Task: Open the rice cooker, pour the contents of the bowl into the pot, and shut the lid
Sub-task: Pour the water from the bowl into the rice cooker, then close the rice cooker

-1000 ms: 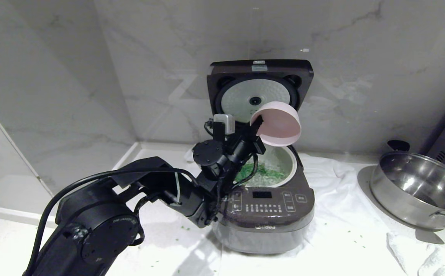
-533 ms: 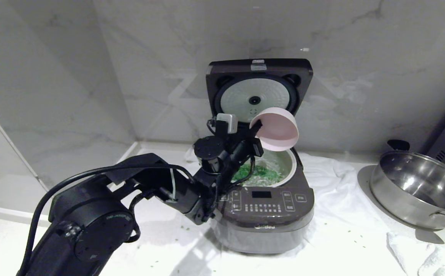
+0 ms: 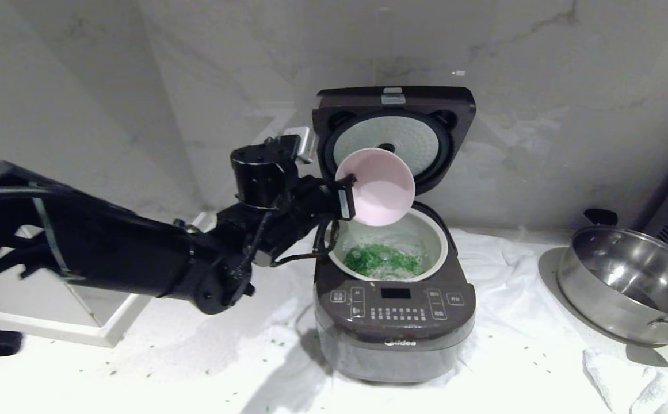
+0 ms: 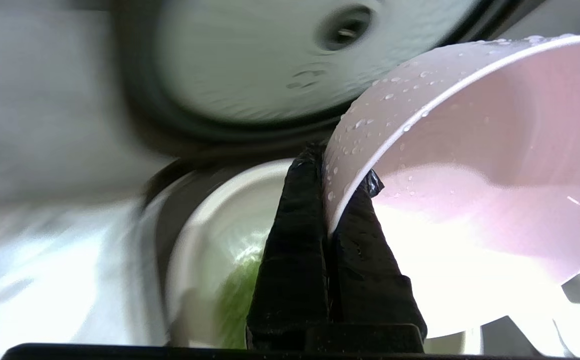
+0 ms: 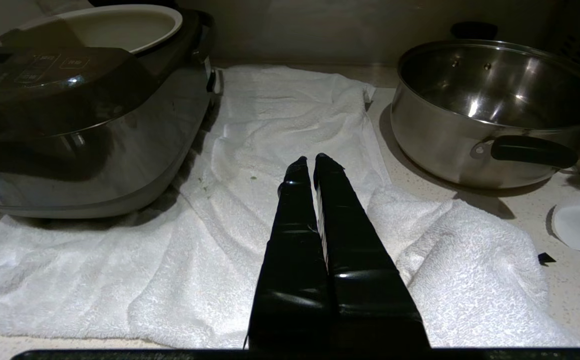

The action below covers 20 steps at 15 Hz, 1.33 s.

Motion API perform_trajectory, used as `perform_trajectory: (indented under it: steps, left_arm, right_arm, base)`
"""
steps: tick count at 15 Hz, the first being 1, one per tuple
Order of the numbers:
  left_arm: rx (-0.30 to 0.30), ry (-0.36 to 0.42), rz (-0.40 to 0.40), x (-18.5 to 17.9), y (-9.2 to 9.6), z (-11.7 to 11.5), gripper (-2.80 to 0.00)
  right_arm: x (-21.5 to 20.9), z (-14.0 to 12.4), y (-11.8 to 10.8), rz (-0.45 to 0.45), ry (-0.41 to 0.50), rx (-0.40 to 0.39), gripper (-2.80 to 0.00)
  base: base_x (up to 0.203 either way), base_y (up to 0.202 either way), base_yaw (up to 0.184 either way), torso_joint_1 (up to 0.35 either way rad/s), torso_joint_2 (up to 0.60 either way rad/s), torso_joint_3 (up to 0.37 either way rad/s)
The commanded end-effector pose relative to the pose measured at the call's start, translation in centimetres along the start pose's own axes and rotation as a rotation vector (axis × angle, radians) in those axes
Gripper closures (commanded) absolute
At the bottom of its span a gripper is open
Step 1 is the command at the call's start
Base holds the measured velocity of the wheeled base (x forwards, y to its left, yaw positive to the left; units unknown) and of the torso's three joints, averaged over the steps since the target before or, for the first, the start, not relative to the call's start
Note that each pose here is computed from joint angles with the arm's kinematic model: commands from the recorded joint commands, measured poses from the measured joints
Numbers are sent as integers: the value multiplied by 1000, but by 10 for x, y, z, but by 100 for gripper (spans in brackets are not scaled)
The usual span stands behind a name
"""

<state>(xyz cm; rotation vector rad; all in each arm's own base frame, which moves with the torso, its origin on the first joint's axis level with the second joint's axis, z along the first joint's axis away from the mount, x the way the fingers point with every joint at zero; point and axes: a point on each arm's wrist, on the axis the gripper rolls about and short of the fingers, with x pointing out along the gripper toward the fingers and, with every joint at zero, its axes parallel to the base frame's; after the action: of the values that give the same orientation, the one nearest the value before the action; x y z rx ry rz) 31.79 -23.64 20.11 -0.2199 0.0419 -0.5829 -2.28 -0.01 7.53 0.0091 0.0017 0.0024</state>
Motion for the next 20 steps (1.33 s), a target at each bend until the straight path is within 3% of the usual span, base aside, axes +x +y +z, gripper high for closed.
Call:
perform_trajectory:
  steps: [1, 4, 6, 8, 10, 12, 14, 18, 20]
  left_arm:
    - [-3, 78, 51, -60, 4, 46, 0]
    - [-7, 438, 218, -115, 33, 37, 0]
    - [-42, 648, 364, -148, 58, 33, 0]
    - [-97, 754, 494, -175, 82, 35, 0]
    - [-158, 878, 575, -196, 97, 36, 0]
    - [-234, 944, 527, -204, 109, 32, 0]
    - [-302, 1028, 530, -195, 125, 14, 0]
    - [-443, 1227, 613, -169, 178, -41, 0]
    - [-452, 1202, 635, -160, 198, -63, 0]
  right_arm:
    - [0, 0, 0, 1, 0, 0, 0]
    - [0, 0, 0, 1, 1, 0, 0]
    - [0, 0, 0, 1, 1, 0, 0]
    - [0, 0, 0, 1, 0, 0, 0]
    - [0, 0, 0, 1, 0, 0, 0]
    - [0, 0, 0, 1, 0, 0, 0]
    - [0, 0, 0, 1, 0, 0, 0]
    - [0, 0, 0, 1, 0, 0, 0]
    - [0, 0, 0, 1, 1, 0, 0]
  base:
    - [0, 0, 0, 0, 0, 0]
    - [0, 0, 0, 0, 0, 0]
    - [0, 0, 0, 0, 0, 0]
    - [0, 0, 0, 0, 0, 0]
    - [0, 0, 0, 0, 0, 0]
    - [0, 0, 0, 0, 0, 0]
    - [0, 0, 0, 0, 0, 0]
    - [0, 0, 0, 0, 0, 0]
    - [0, 0, 0, 0, 0, 0]
